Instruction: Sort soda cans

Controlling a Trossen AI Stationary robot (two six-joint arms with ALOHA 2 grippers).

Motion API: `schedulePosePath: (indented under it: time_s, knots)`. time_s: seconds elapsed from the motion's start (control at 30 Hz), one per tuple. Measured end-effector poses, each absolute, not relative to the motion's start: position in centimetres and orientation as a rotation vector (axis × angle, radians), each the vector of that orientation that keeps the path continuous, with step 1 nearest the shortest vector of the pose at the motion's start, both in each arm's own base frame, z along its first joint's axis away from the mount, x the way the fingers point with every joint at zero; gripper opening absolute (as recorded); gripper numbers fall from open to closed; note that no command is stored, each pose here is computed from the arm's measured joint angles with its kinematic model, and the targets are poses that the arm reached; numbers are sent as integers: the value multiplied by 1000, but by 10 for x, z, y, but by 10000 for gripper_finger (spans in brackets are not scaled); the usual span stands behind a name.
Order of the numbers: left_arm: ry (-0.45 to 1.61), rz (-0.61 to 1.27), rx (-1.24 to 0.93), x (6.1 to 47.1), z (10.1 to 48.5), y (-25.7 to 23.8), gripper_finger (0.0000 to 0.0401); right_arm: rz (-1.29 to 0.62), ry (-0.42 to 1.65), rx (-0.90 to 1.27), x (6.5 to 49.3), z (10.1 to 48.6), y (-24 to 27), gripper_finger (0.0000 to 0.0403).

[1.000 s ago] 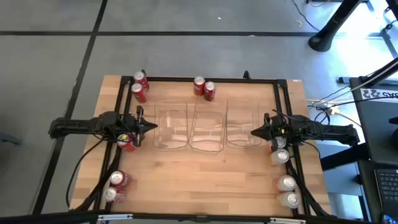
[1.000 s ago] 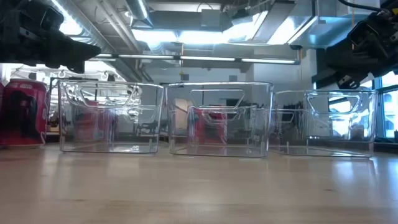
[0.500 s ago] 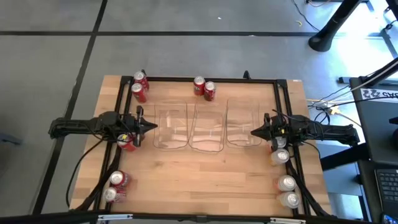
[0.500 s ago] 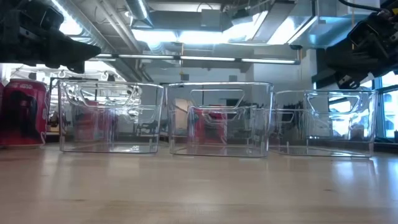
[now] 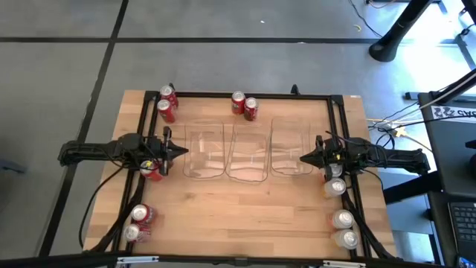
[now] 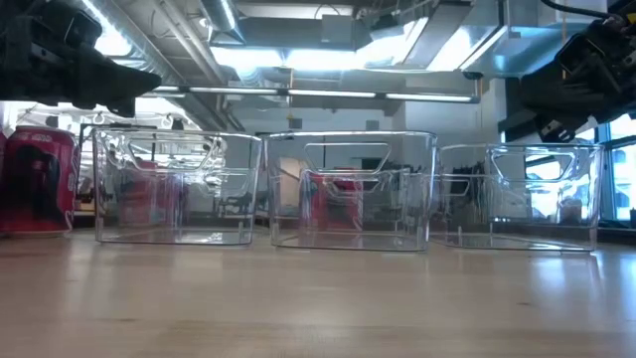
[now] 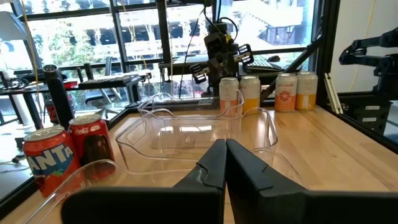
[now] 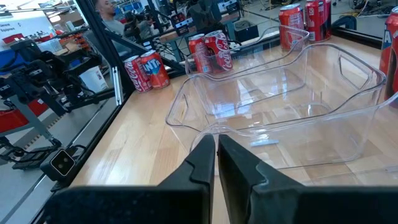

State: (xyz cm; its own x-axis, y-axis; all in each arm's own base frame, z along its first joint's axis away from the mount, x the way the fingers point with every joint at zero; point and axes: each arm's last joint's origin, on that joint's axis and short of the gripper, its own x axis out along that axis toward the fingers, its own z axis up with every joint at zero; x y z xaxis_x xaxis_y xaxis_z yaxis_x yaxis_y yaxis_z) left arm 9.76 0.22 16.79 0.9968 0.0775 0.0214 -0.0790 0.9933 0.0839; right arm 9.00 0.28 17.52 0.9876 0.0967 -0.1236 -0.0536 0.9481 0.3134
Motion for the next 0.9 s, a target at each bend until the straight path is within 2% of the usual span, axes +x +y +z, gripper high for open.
schedulePosePath:
  time_s: [0.6,0.9]
  knots:
    - [-18,78,85,98,168,2,0,75,136,312,90,175,3,24]
    - [-18,79,85,98,168,2,0,-122,11,279,91,184,-3,24]
